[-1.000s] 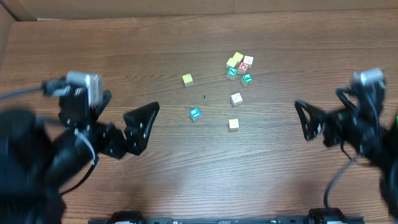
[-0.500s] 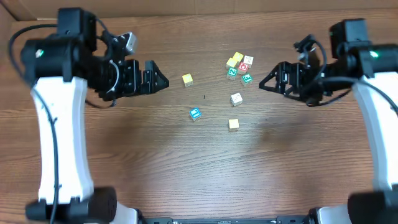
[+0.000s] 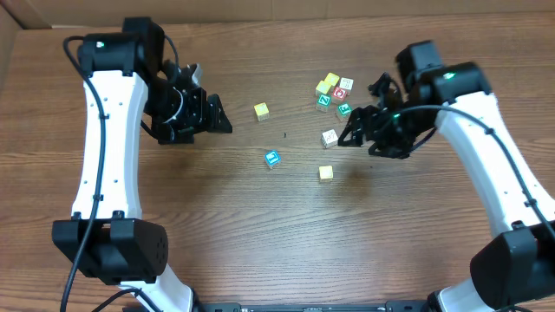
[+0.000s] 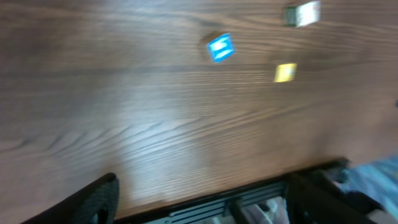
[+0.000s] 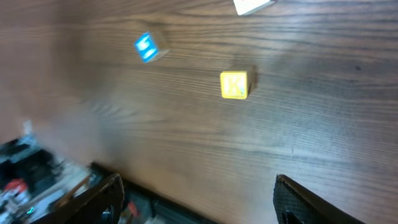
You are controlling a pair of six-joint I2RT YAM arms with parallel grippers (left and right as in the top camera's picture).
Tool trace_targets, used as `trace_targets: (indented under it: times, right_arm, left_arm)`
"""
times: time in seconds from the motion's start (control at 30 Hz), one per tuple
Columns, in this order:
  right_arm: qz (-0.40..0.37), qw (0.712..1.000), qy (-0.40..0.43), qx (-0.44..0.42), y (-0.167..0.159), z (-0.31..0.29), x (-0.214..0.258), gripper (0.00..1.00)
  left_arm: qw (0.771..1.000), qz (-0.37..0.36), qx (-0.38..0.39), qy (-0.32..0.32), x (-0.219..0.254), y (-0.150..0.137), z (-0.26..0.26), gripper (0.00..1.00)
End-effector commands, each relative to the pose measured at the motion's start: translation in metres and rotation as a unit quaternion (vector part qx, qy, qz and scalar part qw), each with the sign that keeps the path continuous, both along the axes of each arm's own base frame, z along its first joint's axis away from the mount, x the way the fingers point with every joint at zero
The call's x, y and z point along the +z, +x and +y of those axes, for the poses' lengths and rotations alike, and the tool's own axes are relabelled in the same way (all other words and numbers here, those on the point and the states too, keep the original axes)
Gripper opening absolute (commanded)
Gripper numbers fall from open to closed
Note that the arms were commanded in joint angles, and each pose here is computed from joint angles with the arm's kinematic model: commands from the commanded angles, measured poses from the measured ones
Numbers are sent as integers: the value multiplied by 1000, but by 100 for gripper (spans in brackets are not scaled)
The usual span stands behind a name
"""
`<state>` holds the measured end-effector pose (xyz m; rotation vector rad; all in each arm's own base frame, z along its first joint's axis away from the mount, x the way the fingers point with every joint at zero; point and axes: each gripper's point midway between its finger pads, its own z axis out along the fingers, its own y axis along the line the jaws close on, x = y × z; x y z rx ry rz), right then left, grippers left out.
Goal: Flip 3 blocks
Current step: 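Raise both arms and move the right gripper toward the blocks, then lower the right gripper over the yellow K block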
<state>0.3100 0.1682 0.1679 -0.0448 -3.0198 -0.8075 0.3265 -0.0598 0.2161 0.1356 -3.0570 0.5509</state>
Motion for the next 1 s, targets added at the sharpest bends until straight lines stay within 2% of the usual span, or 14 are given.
trace_targets:
  times: [0.0, 0.03, 0.1, 0.4, 0.6, 0.73, 0.87, 0.97]
  right_arm:
    - [5, 997, -64, -36, -4, 3, -23, 78]
    - [0, 996, -77, -40, -4, 6, -29, 78]
    - [-12, 995, -96, -38, -5, 12, -39, 78]
    - [-107, 975, -193, -7, -7, 36, -72, 78]
    - [-135, 969, -206, -4, -6, 37, -94, 93]
    - [-144, 969, -201, -7, -3, 39, -100, 91]
    - [-162, 969, -188, -12, 2, 42, -111, 84]
    - [-174, 968, -179, -16, 3, 43, -121, 82]
  left_arm:
    - [996, 30, 22, 80, -17, -6, 17, 82]
    - [996, 31, 20, 87, -19, -6, 17, 83]
    - [995, 28, 19, 98, -23, -4, 19, 100]
    - [993, -30, 36, 104, -26, 27, 23, 100]
    - [989, -65, 53, 126, -26, 45, 33, 100]
    - [989, -65, 53, 126, -26, 45, 33, 100]
    - [989, -65, 53, 126, -26, 45, 33, 100]
    - [989, -65, 53, 126, -26, 45, 33, 100]
